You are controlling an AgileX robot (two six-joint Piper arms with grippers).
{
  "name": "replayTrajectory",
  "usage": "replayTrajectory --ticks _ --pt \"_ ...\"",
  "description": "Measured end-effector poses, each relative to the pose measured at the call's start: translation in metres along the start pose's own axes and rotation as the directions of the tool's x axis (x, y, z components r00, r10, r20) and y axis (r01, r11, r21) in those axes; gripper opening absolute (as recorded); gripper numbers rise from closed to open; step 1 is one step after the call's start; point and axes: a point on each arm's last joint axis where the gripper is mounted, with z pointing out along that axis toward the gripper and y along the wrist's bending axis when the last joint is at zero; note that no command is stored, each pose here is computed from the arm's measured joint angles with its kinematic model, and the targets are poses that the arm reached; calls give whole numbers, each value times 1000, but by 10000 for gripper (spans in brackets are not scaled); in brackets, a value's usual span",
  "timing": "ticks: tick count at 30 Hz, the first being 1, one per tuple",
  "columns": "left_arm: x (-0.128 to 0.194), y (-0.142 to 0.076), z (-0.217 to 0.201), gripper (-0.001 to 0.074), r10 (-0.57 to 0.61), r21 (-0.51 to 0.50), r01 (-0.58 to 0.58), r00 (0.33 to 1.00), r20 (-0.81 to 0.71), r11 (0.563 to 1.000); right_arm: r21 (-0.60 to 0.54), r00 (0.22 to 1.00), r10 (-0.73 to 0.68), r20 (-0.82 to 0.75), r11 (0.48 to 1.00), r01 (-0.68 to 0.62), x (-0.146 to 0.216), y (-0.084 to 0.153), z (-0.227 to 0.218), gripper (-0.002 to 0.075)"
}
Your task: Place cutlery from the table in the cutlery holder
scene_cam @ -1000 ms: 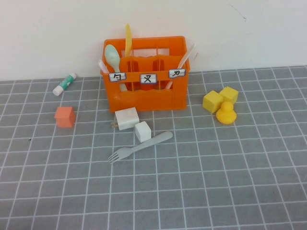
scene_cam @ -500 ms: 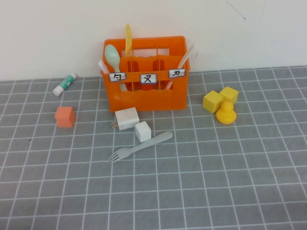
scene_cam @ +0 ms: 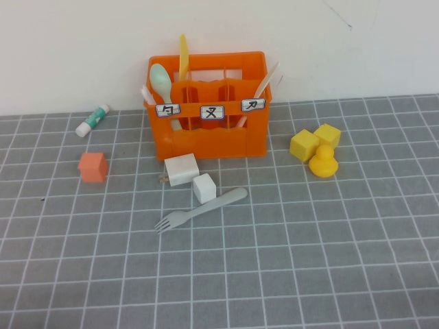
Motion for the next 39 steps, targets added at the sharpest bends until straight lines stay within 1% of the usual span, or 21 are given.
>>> replayTrajectory --ticks 8,20,39 --pt "0 0 0 -1 0 0 0 1000 0 1000 3 1000 0 -2 1000 0 0 0 0 -3" --pt "0 0 0 -1 0 0 0 1000 0 1000 66 1000 21 -10 998 -21 1 -4 0 -3" --pt "0 0 0 -1 0 0 0 1000 0 1000 68 1000 22 -11 997 -21 1 -4 0 -3"
